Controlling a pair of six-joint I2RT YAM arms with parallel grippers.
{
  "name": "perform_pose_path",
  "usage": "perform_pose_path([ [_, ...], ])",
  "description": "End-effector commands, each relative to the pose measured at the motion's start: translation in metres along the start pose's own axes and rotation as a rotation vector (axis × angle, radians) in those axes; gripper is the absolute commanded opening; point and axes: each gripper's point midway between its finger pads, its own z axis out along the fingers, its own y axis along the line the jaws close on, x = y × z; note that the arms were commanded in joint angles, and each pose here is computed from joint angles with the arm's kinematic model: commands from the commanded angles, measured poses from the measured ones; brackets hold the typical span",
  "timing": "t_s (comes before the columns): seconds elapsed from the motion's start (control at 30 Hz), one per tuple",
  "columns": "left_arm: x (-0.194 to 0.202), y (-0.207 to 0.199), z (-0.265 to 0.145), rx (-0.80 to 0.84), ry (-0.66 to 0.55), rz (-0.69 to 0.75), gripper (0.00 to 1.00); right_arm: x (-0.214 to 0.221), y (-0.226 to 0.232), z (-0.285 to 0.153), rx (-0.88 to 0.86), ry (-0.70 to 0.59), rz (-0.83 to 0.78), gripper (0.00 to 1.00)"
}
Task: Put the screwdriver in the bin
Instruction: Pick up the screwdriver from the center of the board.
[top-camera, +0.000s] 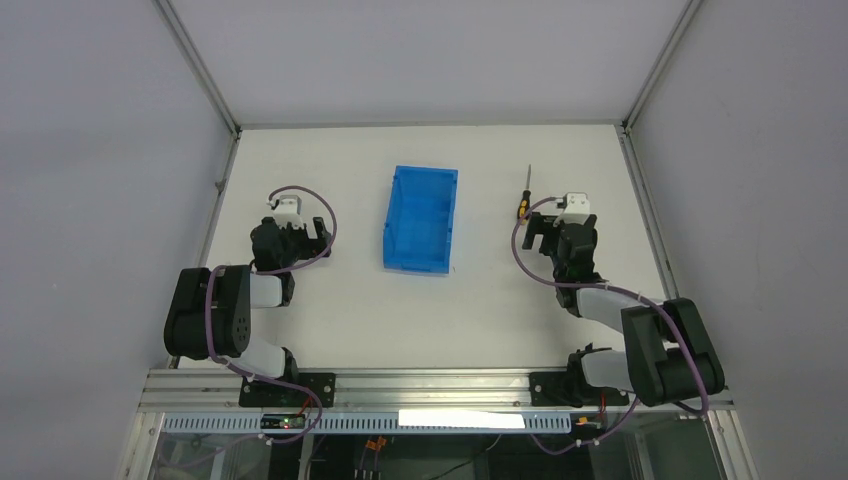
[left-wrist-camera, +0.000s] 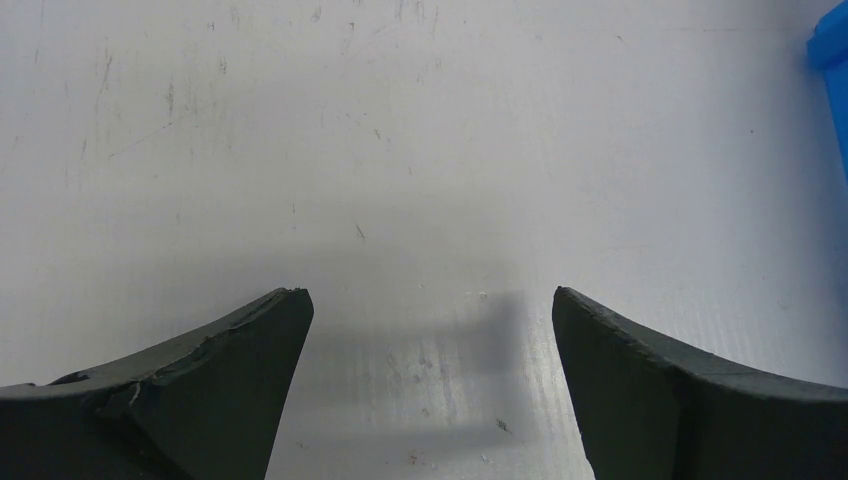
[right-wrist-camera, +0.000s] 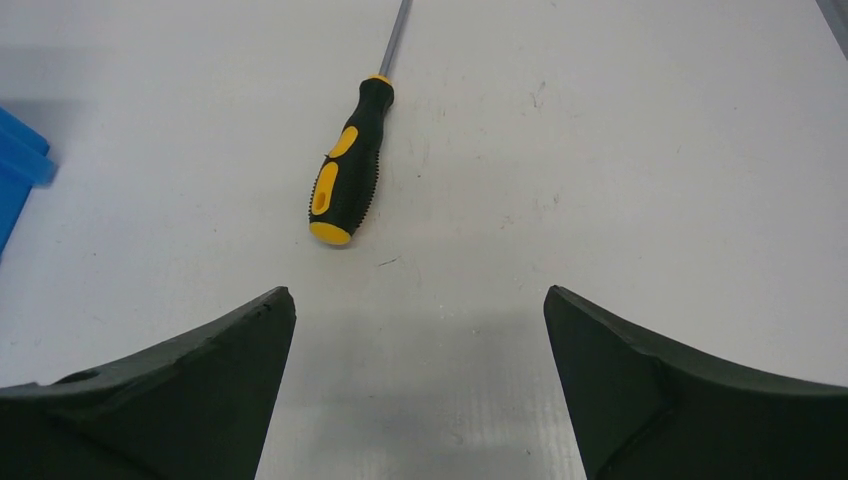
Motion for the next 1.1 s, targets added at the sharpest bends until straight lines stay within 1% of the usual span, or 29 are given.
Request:
perform_pose_path([
  [0.0,-0.017,0.0,0.001,0.017,-0.062,0.02,0.99,-0.032,0.0,0.0,0.021,-0.043,0.016,0.99],
  [0.17,-0.017,0.0,0.002,0.017,-0.062,0.02,0.99,-0.06,-0.004,-0.01,0.047,-0.072,0.022,0.99],
  [0.33,-0.017,0.0,0.001,0.017,-0.062,0.02,0.99,-0.093,-0.004,-0.02,0.054,-0.049,0.02,0.99],
  [0.53,-0.017,0.0,0.001,0.017,-0.062,0.02,0.99,-0.148,-0.001,-0.036,0.039,-0.087,0.021,0.99],
  [0.7,-0.018,0.0,0.002,0.017,-0.063,0.02,0.99,-0.183,0.004,-0.049,0.011,-0.046,-0.024,0.99],
  [0.77,-0.017,0.0,0.002,0.017,-0.062,0.02,0.99,-0.2,0.005,-0.055,0.002,-0.048,-0.051,0.99],
  [0.93,-0.017,0.0,0.001,0.017,-0.062,0.02,0.99,-0.245,0.008,-0.069,-0.014,-0.057,-0.063,0.99],
  [1.07,-0.017,0.0,0.001,0.017,-0.06,0.02,0.99,-0.272,0.005,-0.077,0.011,-0.073,-0.05,0.99],
])
